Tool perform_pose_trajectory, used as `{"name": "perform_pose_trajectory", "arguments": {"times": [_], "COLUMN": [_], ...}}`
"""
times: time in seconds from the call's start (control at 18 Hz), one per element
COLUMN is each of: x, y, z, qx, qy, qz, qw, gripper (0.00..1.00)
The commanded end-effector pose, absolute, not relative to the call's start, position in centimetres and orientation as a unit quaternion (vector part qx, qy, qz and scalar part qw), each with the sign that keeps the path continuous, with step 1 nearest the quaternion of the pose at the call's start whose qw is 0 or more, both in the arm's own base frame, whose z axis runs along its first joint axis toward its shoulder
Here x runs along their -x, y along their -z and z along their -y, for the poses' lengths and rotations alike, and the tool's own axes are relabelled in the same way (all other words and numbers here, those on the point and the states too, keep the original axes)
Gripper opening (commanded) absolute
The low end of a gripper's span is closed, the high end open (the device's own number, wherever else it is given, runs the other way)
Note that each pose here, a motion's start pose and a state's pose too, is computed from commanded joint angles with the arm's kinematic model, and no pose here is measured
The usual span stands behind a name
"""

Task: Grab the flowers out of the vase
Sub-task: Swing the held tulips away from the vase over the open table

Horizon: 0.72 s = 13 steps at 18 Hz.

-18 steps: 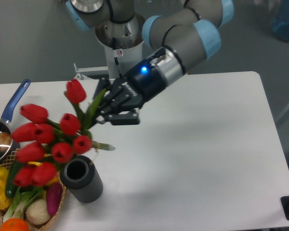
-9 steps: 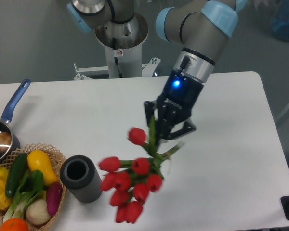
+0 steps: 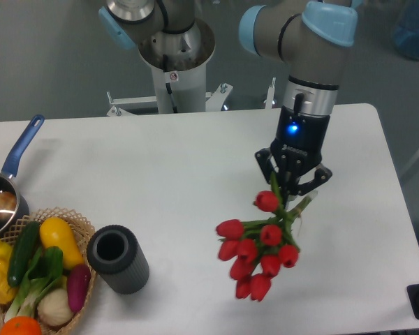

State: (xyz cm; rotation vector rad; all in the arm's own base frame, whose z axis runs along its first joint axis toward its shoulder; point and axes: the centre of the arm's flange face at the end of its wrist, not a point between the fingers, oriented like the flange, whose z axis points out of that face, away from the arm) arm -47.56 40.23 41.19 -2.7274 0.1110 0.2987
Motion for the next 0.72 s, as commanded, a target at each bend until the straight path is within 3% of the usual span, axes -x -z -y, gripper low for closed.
{"name": "perform_pose_trajectory", "arguments": {"times": [0.39, 0.72], "x": [47.1, 47.3], "y": [-38.8, -40.7], "z": [-39.0, -39.8], "qx": [0.99, 0.995], "qy": [-0.103, -0.082], "qz": [-0.029, -0.04], "qw": [0.096, 0.048], "gripper": [0.0, 0.0]}}
